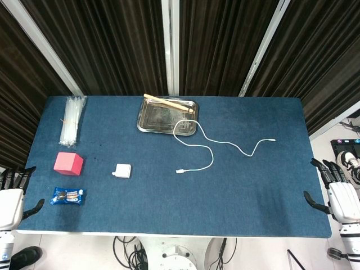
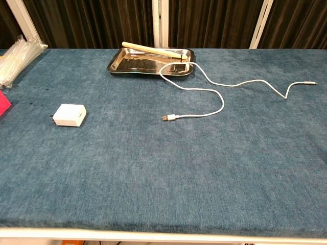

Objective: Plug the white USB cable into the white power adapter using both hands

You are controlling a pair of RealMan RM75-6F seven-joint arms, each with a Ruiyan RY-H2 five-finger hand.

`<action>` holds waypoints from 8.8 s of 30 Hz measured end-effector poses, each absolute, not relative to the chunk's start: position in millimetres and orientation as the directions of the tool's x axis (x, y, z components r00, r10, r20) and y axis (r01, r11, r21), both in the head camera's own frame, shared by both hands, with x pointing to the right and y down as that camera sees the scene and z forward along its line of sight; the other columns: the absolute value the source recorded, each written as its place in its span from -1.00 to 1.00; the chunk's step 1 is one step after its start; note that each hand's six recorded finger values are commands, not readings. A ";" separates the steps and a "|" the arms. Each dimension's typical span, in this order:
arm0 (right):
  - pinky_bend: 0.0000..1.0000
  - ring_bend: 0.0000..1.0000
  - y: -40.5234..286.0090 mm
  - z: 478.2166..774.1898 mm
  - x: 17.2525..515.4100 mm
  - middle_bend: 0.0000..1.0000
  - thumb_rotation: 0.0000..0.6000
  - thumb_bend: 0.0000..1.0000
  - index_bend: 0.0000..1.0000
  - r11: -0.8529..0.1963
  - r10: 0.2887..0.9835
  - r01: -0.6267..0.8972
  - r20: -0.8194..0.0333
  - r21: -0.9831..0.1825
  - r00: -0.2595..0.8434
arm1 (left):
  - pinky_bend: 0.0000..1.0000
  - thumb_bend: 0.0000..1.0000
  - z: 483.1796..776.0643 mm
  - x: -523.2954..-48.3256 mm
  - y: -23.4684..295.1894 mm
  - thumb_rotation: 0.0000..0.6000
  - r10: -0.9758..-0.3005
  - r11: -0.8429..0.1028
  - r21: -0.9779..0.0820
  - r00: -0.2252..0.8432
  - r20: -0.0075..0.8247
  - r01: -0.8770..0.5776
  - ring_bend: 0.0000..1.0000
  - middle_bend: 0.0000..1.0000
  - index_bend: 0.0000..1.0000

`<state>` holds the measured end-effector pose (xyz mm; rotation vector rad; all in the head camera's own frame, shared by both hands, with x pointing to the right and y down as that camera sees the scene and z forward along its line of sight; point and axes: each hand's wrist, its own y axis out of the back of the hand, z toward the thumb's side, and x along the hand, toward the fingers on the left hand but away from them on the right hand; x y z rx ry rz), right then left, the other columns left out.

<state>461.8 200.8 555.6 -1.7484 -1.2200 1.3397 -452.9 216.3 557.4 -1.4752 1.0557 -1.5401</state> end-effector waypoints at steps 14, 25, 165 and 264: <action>-0.96 -0.93 188.9 565.4 446.3 -0.70 1.00 -0.46 -0.97 -0.432 0.902 0.281 -0.417 -0.857 0.112 | -1.00 -0.58 564.3 -448.8 208.0 1.00 -0.914 -0.402 -0.915 -0.052 0.403 -0.035 -0.95 -0.71 -0.78; -0.93 -0.89 145.9 590.5 358.1 -0.58 1.00 -1.00 -0.94 -0.550 0.816 0.170 -0.483 -0.817 0.316 | -1.00 -0.58 563.9 -444.6 206.4 1.00 -0.918 -0.394 -0.918 -0.026 0.395 -0.040 -0.95 -0.71 -0.78; -0.86 -0.39 103.3 691.8 172.9 -0.03 1.00 -0.24 0.14 -0.538 0.717 -0.015 -0.467 -0.843 0.517 | -1.00 -0.62 588.6 -364.3 136.5 1.00 -0.817 -0.481 -0.873 0.322 0.477 0.073 -0.95 -0.72 -0.77; -0.78 -0.31 70.4 673.4 125.1 0.03 1.00 -0.22 0.19 -0.603 0.741 0.061 -0.530 -0.796 0.411 | -0.68 -0.48 690.9 -201.5 75.6 1.00 -0.684 -0.687 -0.727 0.328 0.651 0.011 -0.37 -0.09 -0.14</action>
